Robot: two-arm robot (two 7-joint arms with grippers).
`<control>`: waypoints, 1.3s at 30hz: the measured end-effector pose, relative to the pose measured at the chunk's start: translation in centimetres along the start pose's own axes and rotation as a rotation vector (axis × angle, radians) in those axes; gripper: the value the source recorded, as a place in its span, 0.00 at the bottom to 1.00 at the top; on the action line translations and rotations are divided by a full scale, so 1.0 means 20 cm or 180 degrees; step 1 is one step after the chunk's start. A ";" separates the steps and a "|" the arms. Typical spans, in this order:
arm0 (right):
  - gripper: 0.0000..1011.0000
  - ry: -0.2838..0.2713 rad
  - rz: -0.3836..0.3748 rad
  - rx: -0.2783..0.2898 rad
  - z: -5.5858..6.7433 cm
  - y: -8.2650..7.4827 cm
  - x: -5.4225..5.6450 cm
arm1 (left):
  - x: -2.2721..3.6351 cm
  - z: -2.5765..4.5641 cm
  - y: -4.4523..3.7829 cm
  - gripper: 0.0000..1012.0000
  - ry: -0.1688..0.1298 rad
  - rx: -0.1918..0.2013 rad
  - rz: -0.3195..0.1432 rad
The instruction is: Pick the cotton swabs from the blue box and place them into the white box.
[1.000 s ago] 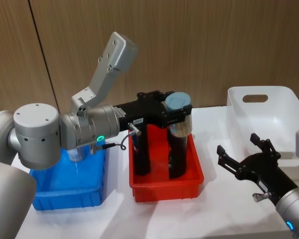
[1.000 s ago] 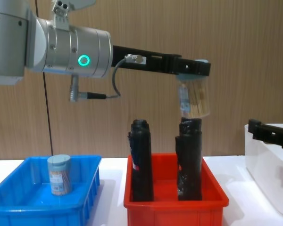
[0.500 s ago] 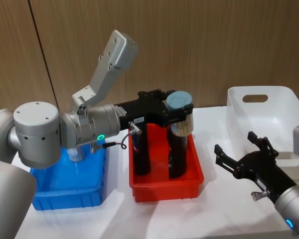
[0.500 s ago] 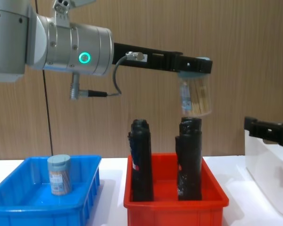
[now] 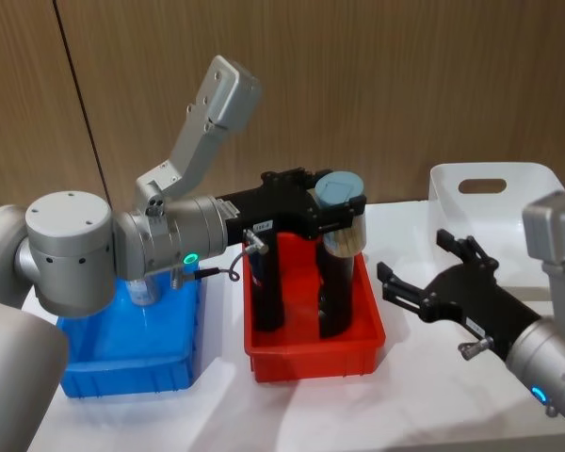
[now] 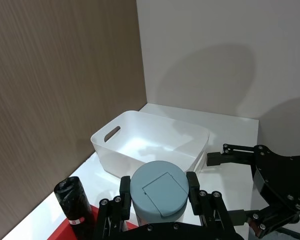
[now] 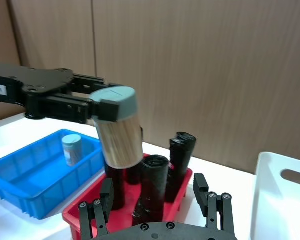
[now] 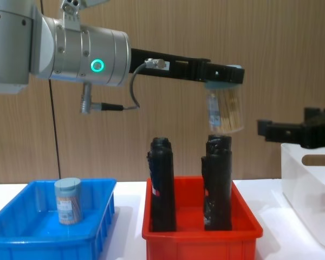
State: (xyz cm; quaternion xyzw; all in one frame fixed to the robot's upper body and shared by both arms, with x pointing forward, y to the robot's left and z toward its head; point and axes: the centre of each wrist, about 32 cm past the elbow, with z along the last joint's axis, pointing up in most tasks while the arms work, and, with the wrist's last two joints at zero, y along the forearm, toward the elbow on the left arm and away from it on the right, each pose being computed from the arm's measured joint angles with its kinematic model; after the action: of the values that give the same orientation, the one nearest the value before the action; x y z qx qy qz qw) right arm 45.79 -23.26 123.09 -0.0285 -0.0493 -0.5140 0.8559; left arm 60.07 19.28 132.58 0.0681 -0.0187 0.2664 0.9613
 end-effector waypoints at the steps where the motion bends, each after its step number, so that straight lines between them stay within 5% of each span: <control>1: 0.99 -0.0009 0.0025 -0.0005 0.01 0.00 0.00 | 0.000 0.000 0.000 0.66 0.0000 0.0000 -0.0001; 17: 0.99 -0.0128 0.0352 -0.0095 0.11 0.12 0.02 | 0.001 0.001 0.000 0.66 -0.0002 -0.0001 -0.0002; 39: 0.99 -0.0099 0.0615 -0.0155 0.13 0.25 0.05 | 0.001 0.001 0.000 0.66 -0.0002 -0.0001 -0.0001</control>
State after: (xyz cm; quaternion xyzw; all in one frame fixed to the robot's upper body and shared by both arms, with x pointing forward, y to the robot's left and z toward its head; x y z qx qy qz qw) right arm 50.47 -21.62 125.82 -0.0619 -0.0471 -0.4296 0.8997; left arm 60.08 19.28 132.60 0.0680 -0.0190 0.2662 0.9613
